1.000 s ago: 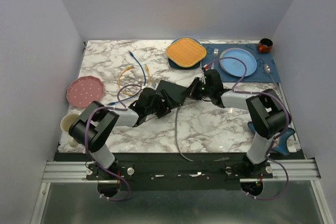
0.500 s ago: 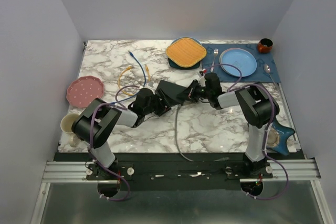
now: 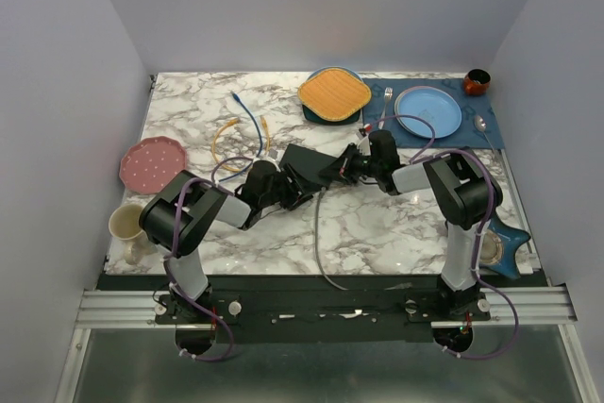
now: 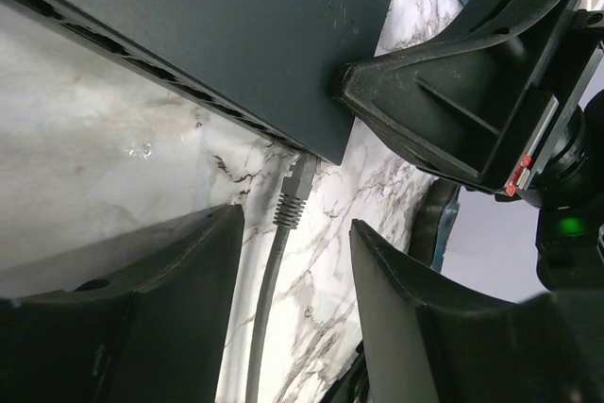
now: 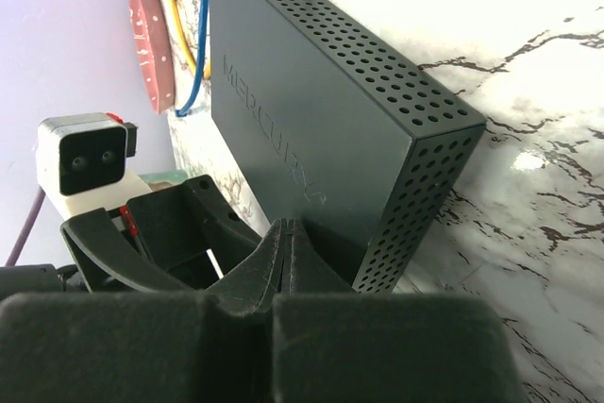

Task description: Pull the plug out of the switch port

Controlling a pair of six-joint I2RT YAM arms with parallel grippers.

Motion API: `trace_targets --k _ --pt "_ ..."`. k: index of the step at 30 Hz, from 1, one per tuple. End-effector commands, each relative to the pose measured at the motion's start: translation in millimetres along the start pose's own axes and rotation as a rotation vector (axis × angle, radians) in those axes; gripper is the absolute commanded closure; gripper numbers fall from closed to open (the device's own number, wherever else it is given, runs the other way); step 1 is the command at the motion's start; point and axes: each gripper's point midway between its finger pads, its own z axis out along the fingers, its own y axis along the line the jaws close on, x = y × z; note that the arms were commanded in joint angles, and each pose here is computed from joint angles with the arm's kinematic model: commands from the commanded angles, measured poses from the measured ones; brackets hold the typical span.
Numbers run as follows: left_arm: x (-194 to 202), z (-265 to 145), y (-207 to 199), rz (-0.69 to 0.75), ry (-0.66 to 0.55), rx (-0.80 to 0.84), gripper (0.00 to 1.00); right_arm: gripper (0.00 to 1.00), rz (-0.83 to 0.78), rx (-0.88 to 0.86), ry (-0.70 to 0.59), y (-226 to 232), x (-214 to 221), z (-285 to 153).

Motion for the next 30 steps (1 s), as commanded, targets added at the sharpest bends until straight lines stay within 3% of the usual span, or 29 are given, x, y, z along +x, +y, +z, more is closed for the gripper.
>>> trace_targets --k 1,12,19,30 --pt "-2.8 6.4 -0.4 0.005 0.005 -0.012 0.40 0.99 0.040 0.120 0.033 -36.5 13.7 -3.1" --pt "-7.4 16.8 2.7 -0.003 0.007 -0.049 0.48 0.99 0.010 0.162 0.025 -39.3 10.7 -6.9" --pt "-3.9 22.0 4.6 -0.009 0.026 -0.052 0.58 0.99 0.014 0.181 0.030 -41.1 10.6 -7.4" --pt "-1.2 26.9 -1.1 -0.018 0.036 -0.027 0.58 0.99 0.007 0.184 0.031 -41.5 10.3 -7.4"
